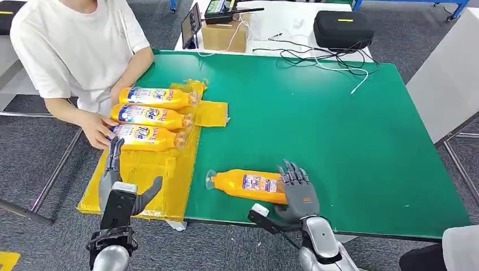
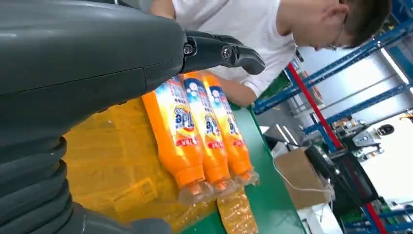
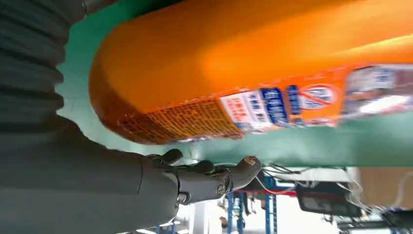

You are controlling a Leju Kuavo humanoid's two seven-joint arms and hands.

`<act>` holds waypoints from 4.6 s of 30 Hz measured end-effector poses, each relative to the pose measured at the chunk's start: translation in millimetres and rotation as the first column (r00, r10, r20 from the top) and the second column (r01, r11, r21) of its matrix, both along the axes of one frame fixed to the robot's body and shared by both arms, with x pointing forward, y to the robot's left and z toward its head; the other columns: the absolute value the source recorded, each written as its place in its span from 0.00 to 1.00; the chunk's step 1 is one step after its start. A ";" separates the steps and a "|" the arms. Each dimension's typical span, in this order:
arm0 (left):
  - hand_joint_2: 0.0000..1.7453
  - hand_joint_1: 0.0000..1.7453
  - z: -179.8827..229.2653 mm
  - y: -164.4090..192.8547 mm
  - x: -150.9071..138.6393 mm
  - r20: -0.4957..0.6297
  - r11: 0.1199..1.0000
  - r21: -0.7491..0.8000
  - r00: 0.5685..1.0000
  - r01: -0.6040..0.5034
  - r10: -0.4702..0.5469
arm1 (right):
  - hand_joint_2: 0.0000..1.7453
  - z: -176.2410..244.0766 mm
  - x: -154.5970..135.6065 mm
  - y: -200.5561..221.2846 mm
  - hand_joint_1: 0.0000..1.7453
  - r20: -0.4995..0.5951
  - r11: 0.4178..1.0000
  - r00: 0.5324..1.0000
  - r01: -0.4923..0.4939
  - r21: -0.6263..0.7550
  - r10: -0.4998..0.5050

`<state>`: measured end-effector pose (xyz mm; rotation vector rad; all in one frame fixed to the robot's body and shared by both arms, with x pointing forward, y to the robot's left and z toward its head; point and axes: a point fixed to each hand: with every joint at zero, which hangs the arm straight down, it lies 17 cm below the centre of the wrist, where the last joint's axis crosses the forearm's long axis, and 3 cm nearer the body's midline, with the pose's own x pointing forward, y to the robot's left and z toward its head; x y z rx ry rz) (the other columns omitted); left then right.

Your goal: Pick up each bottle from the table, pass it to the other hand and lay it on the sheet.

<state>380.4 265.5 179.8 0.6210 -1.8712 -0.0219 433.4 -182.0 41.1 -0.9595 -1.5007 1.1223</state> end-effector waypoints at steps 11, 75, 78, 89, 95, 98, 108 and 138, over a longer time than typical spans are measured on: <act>1.00 0.00 -2.1 4.8 -2.5 -0.014 1.000 -0.002 1.000 -0.012 0.012 | 1.00 -4.8 0.9 -8.3 0.00 -0.023 1.000 1.000 0.015 -0.009 -0.015; 1.00 0.00 -15.4 -218.6 -14.8 0.273 0.315 -0.755 0.712 0.575 -0.647 | 1.00 77.9 -8.8 50.4 1.00 0.142 0.590 0.977 -0.210 0.779 0.160; 1.00 0.00 -8.7 -224.5 -13.5 0.308 0.283 -0.758 0.704 0.588 -0.640 | 1.00 70.0 -22.2 77.5 1.00 0.122 0.590 0.954 -0.266 0.762 0.273; 1.00 0.00 3.6 -223.0 15.3 0.342 0.244 -0.787 0.730 0.566 -0.592 | 1.00 66.2 -51.9 129.4 1.00 0.145 0.549 0.890 -0.387 0.741 0.431; 1.00 0.00 4.3 -219.1 16.9 0.360 0.219 -0.796 0.732 0.564 -0.579 | 1.00 69.9 -54.9 135.8 1.00 0.170 0.526 0.874 -0.417 0.741 0.454; 1.00 0.00 5.6 -215.5 18.4 0.364 0.219 -0.797 0.737 0.562 -0.570 | 1.00 72.6 -52.7 139.9 1.00 0.174 0.526 0.867 -0.430 0.734 0.466; 1.00 1.00 12.4 -215.2 19.7 0.405 0.141 -0.805 0.707 0.576 -0.579 | 1.00 76.9 -50.2 151.6 0.00 0.167 0.483 0.846 -0.439 0.758 0.507; 1.00 1.00 24.6 -190.3 3.0 0.425 0.206 -0.754 0.702 0.624 -0.572 | 0.00 101.3 -51.4 118.9 0.00 0.244 0.451 0.910 -0.382 0.806 0.335</act>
